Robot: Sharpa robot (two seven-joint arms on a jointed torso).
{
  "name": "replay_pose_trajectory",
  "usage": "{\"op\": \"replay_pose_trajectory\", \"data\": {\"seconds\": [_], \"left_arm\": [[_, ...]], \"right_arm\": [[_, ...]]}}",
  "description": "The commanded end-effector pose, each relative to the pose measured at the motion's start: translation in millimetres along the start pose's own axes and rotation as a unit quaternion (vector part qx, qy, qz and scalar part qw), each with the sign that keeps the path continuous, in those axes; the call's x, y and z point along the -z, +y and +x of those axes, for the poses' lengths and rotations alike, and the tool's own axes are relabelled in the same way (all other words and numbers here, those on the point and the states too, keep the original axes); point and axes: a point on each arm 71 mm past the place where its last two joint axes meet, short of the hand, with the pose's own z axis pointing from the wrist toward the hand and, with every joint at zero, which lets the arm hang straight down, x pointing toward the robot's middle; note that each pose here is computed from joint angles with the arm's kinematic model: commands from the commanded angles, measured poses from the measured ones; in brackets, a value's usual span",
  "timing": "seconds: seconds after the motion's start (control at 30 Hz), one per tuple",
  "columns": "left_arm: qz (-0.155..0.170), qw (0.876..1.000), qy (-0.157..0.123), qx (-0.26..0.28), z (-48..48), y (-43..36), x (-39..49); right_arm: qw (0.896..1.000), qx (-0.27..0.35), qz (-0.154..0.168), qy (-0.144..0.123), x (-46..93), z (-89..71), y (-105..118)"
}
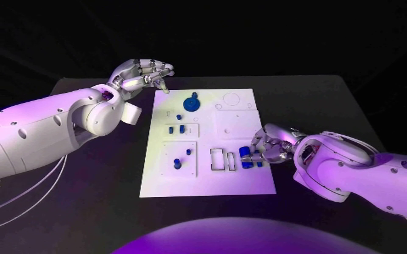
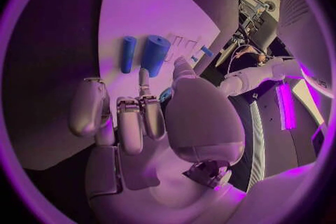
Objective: Assemble the parts on the task board
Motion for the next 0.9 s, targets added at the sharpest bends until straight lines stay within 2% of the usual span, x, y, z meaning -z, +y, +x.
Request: {"op": "replay_pose_trajectory", "data": {"seconds": [0.03, 0.37, 0.9], "left_arm": [[0.001, 1.000, 0.003, 0.004, 0.5, -0.2, 0.0], [0.001, 1.000, 0.000, 0.001, -2.1, 0.2, 0.5], [0.000, 1.000, 0.000, 0.001, -2.6, 0.2, 1.2]], "right_arm": [[1.000, 0.013, 0.008, -0.006, -1.9, 0.4, -0.8], [1.000, 0.025, 0.009, -0.003, -9.1, 6.3, -0.3], [0.999, 0.040, 0.012, 0.024, -17.2, 23.6, 3.9]]}}
